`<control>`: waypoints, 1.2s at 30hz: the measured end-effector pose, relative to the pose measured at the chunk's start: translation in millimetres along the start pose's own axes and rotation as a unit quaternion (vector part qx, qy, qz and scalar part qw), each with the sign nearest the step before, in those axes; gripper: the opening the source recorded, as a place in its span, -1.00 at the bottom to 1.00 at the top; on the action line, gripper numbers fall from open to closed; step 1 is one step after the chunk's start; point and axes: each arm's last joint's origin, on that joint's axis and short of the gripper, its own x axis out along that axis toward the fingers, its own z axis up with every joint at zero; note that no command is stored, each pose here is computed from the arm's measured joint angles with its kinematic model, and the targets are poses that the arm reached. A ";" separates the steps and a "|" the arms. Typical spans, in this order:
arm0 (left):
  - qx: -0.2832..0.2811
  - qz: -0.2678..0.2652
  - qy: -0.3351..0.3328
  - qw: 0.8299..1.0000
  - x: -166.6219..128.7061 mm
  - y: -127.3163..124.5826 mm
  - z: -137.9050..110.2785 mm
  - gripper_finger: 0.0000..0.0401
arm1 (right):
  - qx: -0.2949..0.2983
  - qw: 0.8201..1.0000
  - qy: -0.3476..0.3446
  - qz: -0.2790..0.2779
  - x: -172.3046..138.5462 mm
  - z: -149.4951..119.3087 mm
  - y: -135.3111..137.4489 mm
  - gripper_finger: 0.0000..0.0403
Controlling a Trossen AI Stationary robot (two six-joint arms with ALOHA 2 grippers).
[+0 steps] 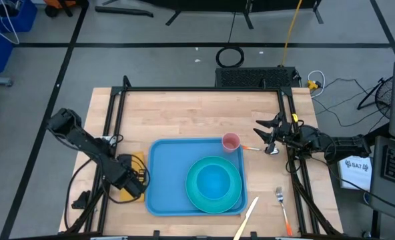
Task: Set up tray
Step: Put the yellow napkin on the blue serving tray to the left of the blue plate
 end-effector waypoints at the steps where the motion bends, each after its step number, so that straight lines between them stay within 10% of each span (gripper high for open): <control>1: 0.005 -0.001 0.000 1.000 2.1 0.2 0.2 -0.98 | 0.000 1.000 0.000 0.000 0.0 0.0 0.0 -0.17; 23: 0.004 -0.048 0.010 0.999 13.7 -3.3 0.4 0.22 | 0.000 1.000 0.000 0.000 0.0 0.0 0.0 -0.17; 36: -0.045 0.019 0.139 0.989 -9.8 2.1 -19.3 0.35 | 0.000 1.000 0.000 0.000 0.0 0.0 0.0 -0.17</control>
